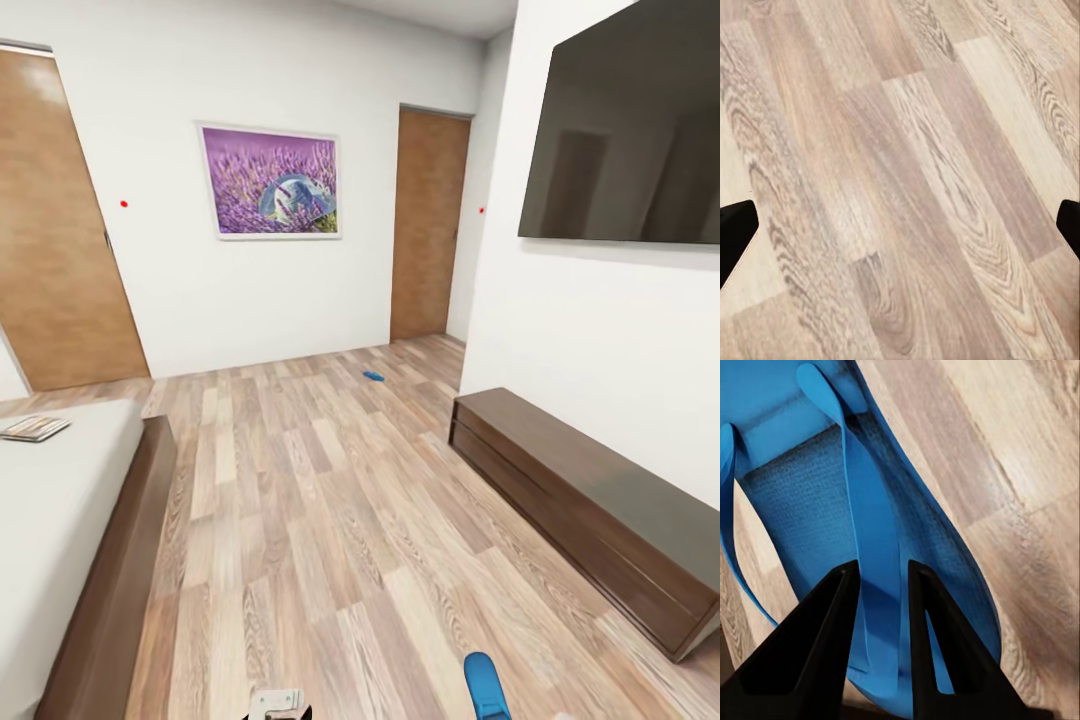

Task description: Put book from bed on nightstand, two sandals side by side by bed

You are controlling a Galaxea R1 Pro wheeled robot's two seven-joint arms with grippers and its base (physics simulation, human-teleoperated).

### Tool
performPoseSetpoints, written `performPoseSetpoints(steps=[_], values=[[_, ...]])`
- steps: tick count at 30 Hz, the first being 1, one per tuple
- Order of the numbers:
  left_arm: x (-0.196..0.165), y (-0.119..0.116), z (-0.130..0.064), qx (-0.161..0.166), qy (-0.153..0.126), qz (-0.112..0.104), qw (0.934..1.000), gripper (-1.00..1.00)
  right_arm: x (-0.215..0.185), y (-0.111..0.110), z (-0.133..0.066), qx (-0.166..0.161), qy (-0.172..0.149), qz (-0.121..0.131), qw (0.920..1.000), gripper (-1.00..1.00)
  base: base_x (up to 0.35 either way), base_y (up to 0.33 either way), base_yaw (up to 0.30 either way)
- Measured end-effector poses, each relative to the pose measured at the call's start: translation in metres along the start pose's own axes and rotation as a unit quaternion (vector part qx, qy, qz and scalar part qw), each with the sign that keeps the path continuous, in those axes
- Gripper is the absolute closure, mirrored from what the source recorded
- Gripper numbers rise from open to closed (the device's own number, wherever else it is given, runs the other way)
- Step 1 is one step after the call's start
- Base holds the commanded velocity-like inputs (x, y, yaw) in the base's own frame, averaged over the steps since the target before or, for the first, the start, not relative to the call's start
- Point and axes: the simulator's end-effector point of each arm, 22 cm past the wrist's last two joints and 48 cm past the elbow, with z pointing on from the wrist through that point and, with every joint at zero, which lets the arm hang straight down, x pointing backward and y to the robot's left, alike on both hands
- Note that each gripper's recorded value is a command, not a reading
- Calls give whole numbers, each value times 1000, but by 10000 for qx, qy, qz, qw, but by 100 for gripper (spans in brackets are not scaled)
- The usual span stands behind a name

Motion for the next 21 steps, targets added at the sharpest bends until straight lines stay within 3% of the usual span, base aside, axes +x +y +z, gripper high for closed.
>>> performPoseSetpoints(steps=[21], values=[[0, 2, 0, -16, 6, -16, 10000, -100, 0, 0, 0, -4, -8, 12, 10000, 100, 328, 0, 0]])
